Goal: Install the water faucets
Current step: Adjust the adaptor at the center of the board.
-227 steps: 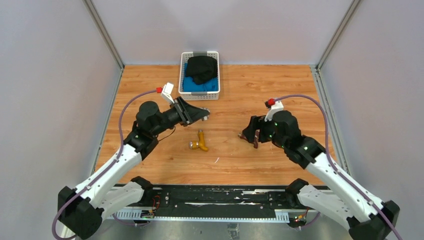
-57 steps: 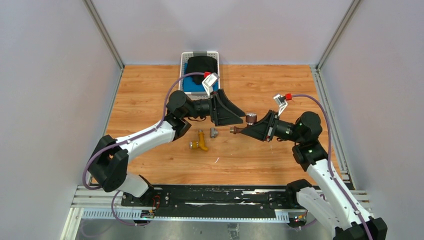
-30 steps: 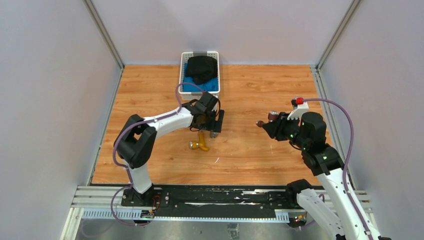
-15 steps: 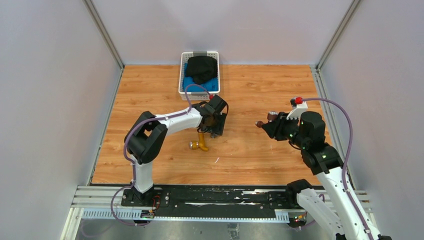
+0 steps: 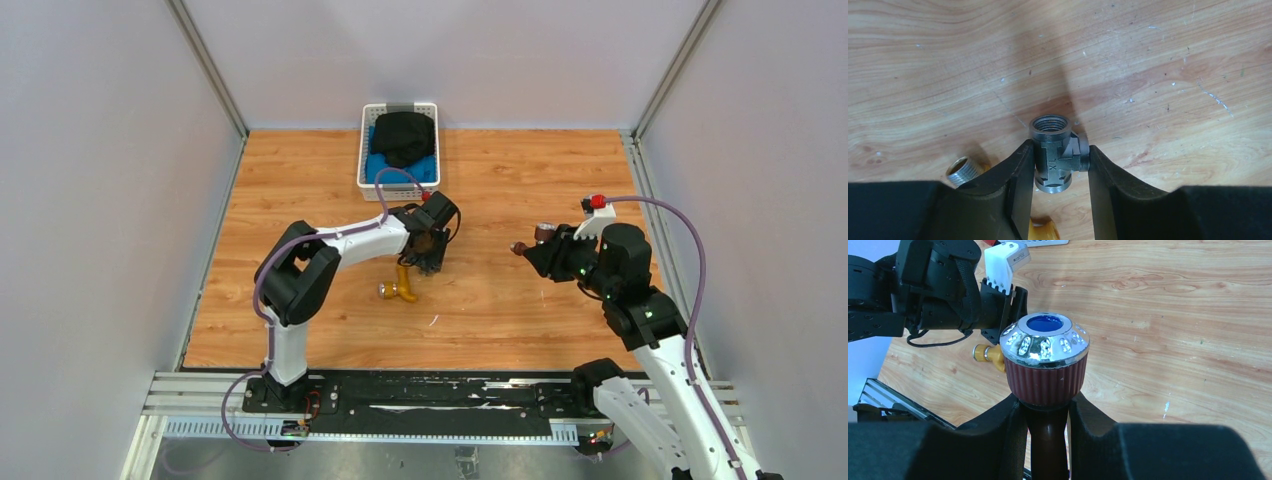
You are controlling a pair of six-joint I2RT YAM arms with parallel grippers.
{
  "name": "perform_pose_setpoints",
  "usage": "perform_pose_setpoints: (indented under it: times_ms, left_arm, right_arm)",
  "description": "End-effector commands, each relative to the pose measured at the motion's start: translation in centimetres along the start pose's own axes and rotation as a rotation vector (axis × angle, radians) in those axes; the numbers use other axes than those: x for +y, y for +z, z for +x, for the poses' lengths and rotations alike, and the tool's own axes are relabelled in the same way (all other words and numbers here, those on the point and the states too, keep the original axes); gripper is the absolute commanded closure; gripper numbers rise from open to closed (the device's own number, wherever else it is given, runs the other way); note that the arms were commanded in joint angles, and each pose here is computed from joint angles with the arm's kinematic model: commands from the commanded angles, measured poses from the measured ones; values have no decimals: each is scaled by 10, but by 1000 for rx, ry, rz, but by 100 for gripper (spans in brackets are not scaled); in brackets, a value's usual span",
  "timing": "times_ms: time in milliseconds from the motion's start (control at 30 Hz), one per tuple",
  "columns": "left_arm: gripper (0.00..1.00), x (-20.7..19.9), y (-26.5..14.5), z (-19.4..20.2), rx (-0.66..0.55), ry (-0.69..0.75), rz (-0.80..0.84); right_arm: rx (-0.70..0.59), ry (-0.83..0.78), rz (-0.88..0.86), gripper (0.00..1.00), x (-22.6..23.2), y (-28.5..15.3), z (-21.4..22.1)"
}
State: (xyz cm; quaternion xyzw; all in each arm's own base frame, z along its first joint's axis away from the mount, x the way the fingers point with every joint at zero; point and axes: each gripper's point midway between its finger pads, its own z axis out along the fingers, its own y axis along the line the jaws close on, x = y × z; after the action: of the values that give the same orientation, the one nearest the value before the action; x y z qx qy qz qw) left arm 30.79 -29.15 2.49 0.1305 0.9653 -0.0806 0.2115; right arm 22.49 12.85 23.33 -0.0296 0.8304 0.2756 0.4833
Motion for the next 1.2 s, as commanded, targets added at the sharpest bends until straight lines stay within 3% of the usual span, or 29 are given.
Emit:
perform_pose_setpoints:
  times_ms: [0, 100, 267, 367, 500, 667, 867, 1033, 1167]
  left_arm:
    - [76, 5, -32, -22, -110, 19, -29]
    - [77, 8, -44, -27, -157, 7, -35]
    - [81, 10, -53, -19, -107, 27, -58]
    - [84, 19, -70, -23, -143, 43, -87]
    - [87, 33, -101, -51, -424, 9, -87]
    - [81, 27, -127, -70, -779, -44, 80]
    - [85, 1, -133, -72, -1089, 56, 289]
    - [91, -21, -127, -66, -1261, 61, 423]
    - [92, -56, -105, -58, -1238, 179, 472]
  right_arm:
    - [-3, 5, -24, 100, 5, -1, 1]
    - [0, 4, -28, 100, 6, 1, 1]
    - [2, 7, -36, 100, 8, 1, 1]
    - [-1, 5, -37, 100, 8, 0, 0]
    - [6, 4, -37, 100, 7, 1, 2]
    - [11, 15, -54, 100, 10, 4, 4]
    - [10, 16, -53, 100, 9, 2, 6]
    - [21, 20, -46, 100, 8, -2, 9]
    - [47, 27, -38, 100, 8, -7, 13]
